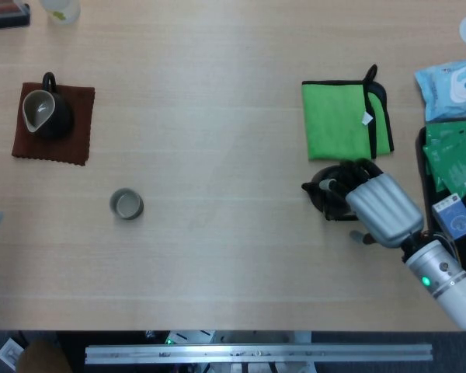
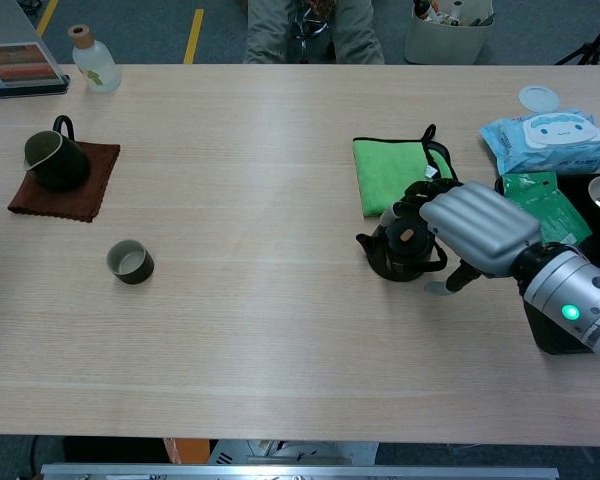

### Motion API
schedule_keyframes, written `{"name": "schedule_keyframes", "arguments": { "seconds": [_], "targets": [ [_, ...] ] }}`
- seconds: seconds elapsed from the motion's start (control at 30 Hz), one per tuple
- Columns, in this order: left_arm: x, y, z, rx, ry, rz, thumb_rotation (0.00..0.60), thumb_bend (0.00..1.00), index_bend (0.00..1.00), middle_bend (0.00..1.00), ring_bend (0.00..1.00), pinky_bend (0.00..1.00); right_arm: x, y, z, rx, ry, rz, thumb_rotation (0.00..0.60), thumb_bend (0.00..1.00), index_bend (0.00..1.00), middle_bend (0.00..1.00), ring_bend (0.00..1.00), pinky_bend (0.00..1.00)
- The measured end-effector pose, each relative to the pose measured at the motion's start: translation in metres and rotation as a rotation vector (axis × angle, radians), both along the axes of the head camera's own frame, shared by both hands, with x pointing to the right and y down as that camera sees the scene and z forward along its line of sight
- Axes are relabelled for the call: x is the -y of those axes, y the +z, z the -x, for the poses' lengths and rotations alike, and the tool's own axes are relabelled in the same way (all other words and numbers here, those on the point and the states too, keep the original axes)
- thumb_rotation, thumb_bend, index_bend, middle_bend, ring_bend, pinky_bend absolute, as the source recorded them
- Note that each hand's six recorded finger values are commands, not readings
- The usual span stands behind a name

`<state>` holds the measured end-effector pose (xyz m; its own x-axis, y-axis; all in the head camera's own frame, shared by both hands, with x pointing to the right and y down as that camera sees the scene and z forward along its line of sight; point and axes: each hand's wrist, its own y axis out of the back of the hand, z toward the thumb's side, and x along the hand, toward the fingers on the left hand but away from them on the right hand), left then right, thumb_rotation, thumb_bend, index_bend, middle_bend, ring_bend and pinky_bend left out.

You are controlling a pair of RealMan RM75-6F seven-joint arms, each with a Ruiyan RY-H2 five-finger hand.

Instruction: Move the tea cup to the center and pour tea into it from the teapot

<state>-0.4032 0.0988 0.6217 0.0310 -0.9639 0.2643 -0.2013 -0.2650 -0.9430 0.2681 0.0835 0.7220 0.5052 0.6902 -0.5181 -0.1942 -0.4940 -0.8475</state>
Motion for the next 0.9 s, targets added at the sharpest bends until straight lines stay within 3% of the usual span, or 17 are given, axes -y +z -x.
{"name": "schedule_keyframes", "arguments": {
  "seconds": [0.3,0.43,0.9],
  "targets": [
    [-0.001,0.002,-0.001,-0.004,0.004,0.010,0.600,0.13,0.29,0.26,0.21,0.07,-0.005,-0.003,-0.012,0.000,0.019,0.026,0.600,0.00,0.26,0.34,0.23,0.18],
    [0.000,0.004,-0.002,-0.004,0.009,0.013,0.600,0.13,0.29,0.26,0.21,0.07,-0.008,-0.001,-0.016,-0.002,0.031,0.047,0.600,0.00,0.31,0.38,0.27,0.18],
    [0.000,0.007,-0.002,-0.002,0.009,0.024,0.600,0.13,0.29,0.26,0.21,0.07,-0.015,0.007,-0.016,-0.012,0.035,0.093,0.600,0.00,0.38,0.42,0.31,0.18]
  ]
}}
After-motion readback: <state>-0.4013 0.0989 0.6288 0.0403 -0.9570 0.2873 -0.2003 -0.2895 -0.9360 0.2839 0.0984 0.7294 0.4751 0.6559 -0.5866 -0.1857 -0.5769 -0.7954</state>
